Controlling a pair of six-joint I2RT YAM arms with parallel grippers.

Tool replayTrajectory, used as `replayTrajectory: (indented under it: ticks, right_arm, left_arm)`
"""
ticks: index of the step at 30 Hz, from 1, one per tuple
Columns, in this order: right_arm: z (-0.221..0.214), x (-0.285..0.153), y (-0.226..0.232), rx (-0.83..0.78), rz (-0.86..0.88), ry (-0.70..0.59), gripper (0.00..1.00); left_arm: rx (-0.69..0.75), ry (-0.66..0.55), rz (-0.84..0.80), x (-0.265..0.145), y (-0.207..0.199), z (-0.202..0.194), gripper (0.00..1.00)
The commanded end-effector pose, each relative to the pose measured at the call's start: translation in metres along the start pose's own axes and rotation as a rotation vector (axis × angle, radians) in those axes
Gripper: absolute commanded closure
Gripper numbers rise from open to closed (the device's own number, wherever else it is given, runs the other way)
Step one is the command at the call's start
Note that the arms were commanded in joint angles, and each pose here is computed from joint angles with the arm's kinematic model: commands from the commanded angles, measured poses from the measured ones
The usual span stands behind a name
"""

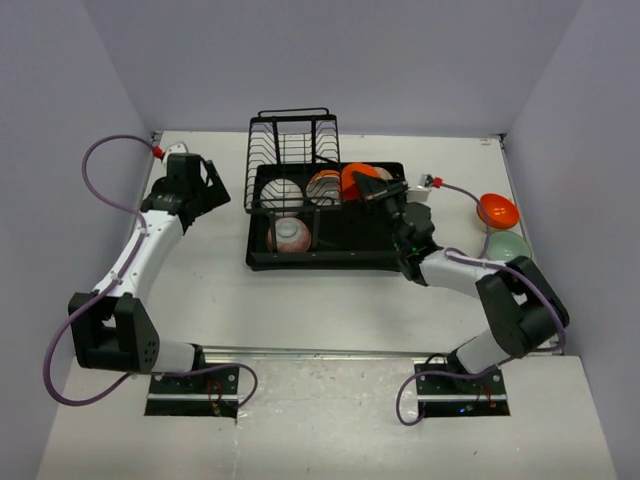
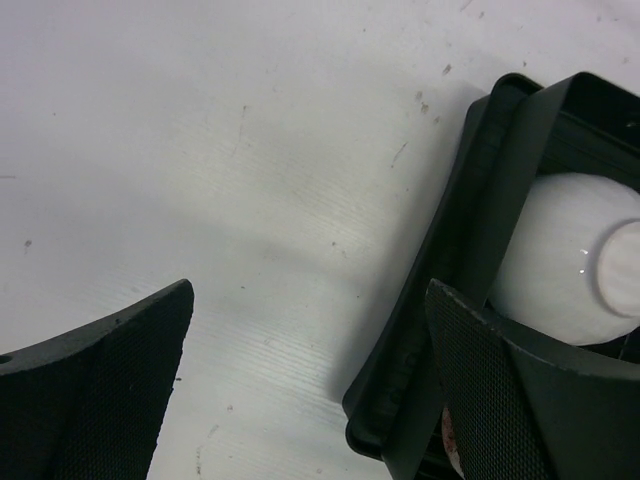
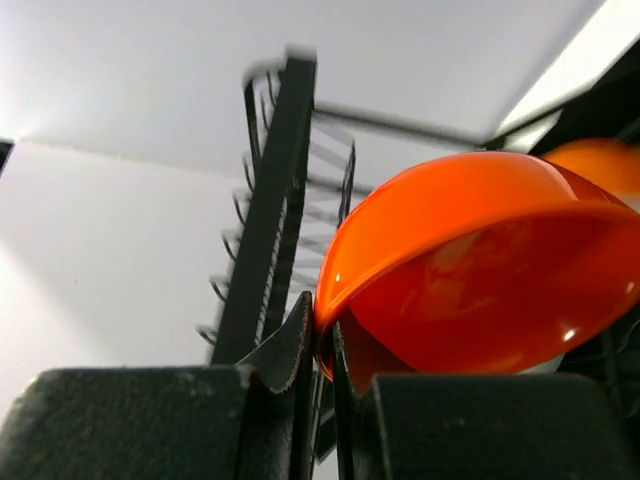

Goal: Unload the bowls from the dish rack

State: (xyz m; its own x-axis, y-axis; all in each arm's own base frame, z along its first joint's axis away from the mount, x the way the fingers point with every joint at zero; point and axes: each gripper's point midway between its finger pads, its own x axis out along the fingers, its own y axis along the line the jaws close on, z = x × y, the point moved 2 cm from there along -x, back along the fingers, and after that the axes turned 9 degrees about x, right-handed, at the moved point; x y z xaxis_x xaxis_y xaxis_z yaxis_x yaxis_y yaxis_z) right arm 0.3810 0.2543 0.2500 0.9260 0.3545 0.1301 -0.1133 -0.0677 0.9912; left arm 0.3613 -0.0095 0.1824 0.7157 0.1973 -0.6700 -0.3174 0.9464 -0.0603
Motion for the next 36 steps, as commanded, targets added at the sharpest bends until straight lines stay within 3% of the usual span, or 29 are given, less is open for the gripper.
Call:
replayTrajectory:
  ticks: [1, 5, 6, 7, 8, 10, 11, 15, 18, 22, 36]
  right_arm:
    - [0.044, -0.014, 0.027, -0.086, 0.022, -0.048, 1.0]
    - [0.101, -0.039, 0.041, -0.213, -0.063, -0.098, 1.0]
    - [0.111, -0.056, 0.037, -0.246, -0.168, -0.117, 1.0]
    - [0.123, -0.061, 0.054, -0.352, -0.187, -0.139, 1.0]
    - [0.155, -0.078, 0.064, -0.439, -0.318, -0.241, 1.0]
    - [0.185, -0.095, 0.071, -0.502, -0.459, -0.327, 1.0]
    - [0.195, -0.114, 0.055, -0.52, -0.61, -0.329, 1.0]
    - [0.252, -0.137, 0.08, -0.676, -0.854, -0.438, 1.0]
    - [0.282, -0.156, 0.079, -0.672, -0.99, -0.461, 1.0]
    - [0.315, -0.167, 0.039, -0.595, -1.164, -0.425, 1.0]
    - [0.348, -0.178, -0.032, -0.504, -1.35, -0.351, 1.0]
  left_arm:
    - [0.011, -0.037, -0.005, -0.004, -0.003, 0.027, 0.02]
    - [0.009, -0.013, -0.026, -0.003, -0.008, 0.029, 0.02]
    - [0.01, -0.008, -0.031, -0.003, -0.008, 0.029, 0.02]
    - [0.011, 0.0, -0.042, -0.002, -0.011, 0.03, 0.02]
    - [0.025, 0.019, -0.038, 0.0, -0.01, 0.027, 0.02]
    - [0.037, 0.028, -0.037, 0.0, -0.009, 0.025, 0.02]
    - [0.041, 0.03, -0.035, 0.0, -0.008, 0.024, 0.02]
    - [0.05, 0.049, -0.034, 0.002, -0.008, 0.021, 0.02]
    - [0.033, 0.067, -0.045, 0.006, -0.011, 0.017, 0.02]
    - [0.011, 0.09, -0.061, 0.009, -0.016, 0.016, 0.03]
    - [0.016, 0.117, -0.047, 0.013, -0.01, -0.004, 0.02]
